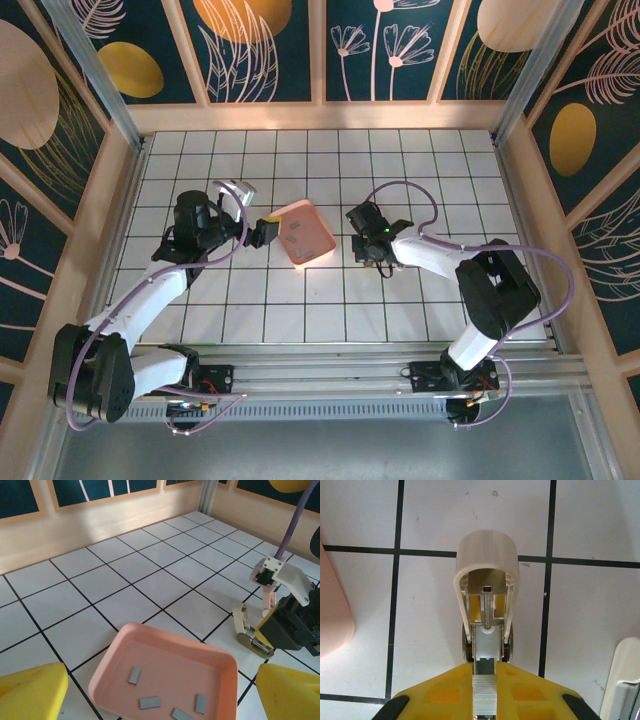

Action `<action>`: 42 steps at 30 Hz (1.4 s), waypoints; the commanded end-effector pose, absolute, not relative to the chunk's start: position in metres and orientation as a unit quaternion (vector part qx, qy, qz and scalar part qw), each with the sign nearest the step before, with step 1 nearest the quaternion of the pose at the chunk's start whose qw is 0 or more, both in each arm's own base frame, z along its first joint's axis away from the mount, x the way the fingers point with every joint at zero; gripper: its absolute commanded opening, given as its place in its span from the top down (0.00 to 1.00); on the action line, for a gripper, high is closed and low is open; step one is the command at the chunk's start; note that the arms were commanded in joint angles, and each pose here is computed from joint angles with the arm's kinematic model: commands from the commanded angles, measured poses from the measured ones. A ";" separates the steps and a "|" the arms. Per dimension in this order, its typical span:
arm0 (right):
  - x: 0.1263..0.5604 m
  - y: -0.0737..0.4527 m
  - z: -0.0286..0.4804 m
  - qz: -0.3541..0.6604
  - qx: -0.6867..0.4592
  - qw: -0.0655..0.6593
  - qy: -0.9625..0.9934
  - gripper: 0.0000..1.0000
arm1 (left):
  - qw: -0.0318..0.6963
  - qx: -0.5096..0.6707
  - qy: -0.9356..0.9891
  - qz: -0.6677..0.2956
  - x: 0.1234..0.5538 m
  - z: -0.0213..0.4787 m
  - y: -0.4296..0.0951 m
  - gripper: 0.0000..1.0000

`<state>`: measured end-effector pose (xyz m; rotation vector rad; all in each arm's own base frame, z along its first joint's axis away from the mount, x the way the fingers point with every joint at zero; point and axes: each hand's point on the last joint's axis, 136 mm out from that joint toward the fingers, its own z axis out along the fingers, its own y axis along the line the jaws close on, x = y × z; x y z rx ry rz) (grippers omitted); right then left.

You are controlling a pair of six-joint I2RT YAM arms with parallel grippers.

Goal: Load the staples into the stapler

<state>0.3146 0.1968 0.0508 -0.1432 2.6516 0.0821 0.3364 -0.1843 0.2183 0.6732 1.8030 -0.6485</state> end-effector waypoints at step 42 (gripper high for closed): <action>0.307 0.190 0.033 0.022 -0.037 0.220 0.974 0.85 | 0.535 0.284 0.747 -0.273 0.334 0.223 -0.185 0.04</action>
